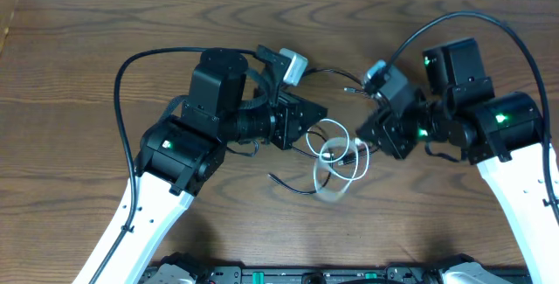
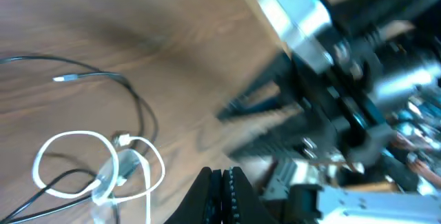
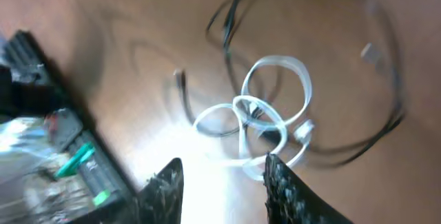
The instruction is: Untangle cables
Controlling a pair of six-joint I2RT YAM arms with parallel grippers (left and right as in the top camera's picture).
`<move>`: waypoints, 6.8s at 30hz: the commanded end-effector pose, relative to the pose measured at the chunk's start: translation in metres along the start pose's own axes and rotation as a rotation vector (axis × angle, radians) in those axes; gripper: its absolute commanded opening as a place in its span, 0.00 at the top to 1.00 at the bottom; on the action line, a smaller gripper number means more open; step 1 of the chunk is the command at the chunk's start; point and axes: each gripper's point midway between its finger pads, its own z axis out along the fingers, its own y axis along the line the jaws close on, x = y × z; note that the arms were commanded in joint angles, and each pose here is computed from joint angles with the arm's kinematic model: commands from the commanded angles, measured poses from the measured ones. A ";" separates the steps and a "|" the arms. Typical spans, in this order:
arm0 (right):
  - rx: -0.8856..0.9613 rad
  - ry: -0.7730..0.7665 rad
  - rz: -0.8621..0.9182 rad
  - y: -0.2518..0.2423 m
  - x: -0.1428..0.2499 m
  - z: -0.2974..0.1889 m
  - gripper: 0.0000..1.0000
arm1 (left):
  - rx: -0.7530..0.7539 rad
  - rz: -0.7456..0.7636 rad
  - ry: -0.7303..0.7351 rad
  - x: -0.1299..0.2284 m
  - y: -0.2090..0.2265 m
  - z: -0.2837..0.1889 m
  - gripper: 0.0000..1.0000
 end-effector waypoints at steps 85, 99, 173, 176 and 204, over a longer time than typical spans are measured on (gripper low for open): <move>1.036 -0.697 0.336 -0.219 -0.018 -0.148 0.99 | -0.717 -0.246 0.214 0.085 0.119 -0.047 0.53; 1.365 -0.452 0.643 -0.279 0.093 -0.189 0.99 | -0.717 -0.247 0.216 0.086 0.119 -0.048 0.53; -0.005 0.068 -0.314 -0.040 0.003 0.234 0.53 | -1.101 -0.630 0.116 0.104 0.194 -0.140 0.44; -0.007 0.050 -0.314 -0.036 -0.001 0.239 0.99 | -1.097 -0.634 0.123 0.105 0.193 -0.140 0.44; 0.992 -0.735 0.471 -0.207 -0.030 -0.206 0.99 | -1.098 -0.636 0.128 0.106 0.193 -0.140 0.44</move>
